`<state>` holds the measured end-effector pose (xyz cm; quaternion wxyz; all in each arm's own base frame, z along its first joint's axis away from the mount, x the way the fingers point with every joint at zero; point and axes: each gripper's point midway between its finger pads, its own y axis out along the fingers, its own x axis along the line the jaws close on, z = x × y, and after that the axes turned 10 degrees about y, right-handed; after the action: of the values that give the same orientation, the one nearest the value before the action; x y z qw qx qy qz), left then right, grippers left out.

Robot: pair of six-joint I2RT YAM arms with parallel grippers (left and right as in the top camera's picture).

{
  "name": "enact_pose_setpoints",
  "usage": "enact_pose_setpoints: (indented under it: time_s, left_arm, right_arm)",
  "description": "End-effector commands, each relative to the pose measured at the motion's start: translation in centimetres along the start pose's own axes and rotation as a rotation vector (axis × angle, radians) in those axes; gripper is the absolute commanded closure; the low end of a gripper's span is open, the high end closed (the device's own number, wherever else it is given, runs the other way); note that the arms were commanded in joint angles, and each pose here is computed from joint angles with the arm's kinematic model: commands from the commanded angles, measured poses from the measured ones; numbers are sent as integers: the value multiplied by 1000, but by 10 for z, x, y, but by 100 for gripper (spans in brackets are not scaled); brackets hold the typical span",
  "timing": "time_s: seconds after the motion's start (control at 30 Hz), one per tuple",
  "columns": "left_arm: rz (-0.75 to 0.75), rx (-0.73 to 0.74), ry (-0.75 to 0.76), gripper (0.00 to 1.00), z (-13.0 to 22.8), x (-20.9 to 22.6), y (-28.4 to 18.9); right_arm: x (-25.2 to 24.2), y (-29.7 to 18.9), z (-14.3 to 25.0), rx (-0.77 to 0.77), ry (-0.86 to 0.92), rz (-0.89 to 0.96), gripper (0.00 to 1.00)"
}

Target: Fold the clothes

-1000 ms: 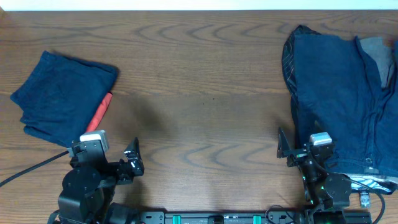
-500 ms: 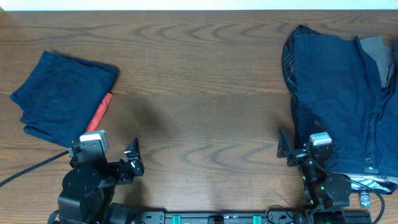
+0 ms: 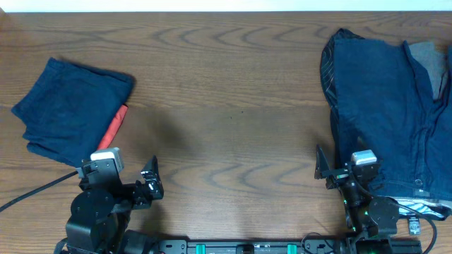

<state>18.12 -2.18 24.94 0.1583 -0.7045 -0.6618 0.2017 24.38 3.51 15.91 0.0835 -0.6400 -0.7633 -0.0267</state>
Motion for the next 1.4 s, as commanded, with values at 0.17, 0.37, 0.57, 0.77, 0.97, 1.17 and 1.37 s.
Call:
enact_pose_setpoints:
  time_s: [0.17, 0.37, 0.57, 0.77, 0.97, 1.17, 1.37]
  left_arm:
    - [-5, -3, 0, 2, 0, 1, 0]
    - [-6, -16, -4, 2, 0, 2, -2]
    - [-106, -5, -1, 2, 18, 25, -8]
    - [-207, -17, -59, 2, 55, 47, 9]
    - [-233, -142, -91, 2, 69, 58, 45]
    - [-230, -248, -99, 2, 66, 61, 78]
    - [-217, -370, -104, 2, 65, 63, 102]
  right_arm:
    - [1, 0, 0, -3, -20, -1, 1]
    - [1, 0, 0, -3, -20, -2, 1]
    - [1, 0, 0, -3, -20, -1, 1]
    - [1, 0, 0, -3, -20, -2, 1]
    - [1, 0, 0, -3, -20, -1, 1]
    - [1, 0, 0, -3, -20, -1, 1]
    - [1, 0, 0, -3, -20, -1, 1]
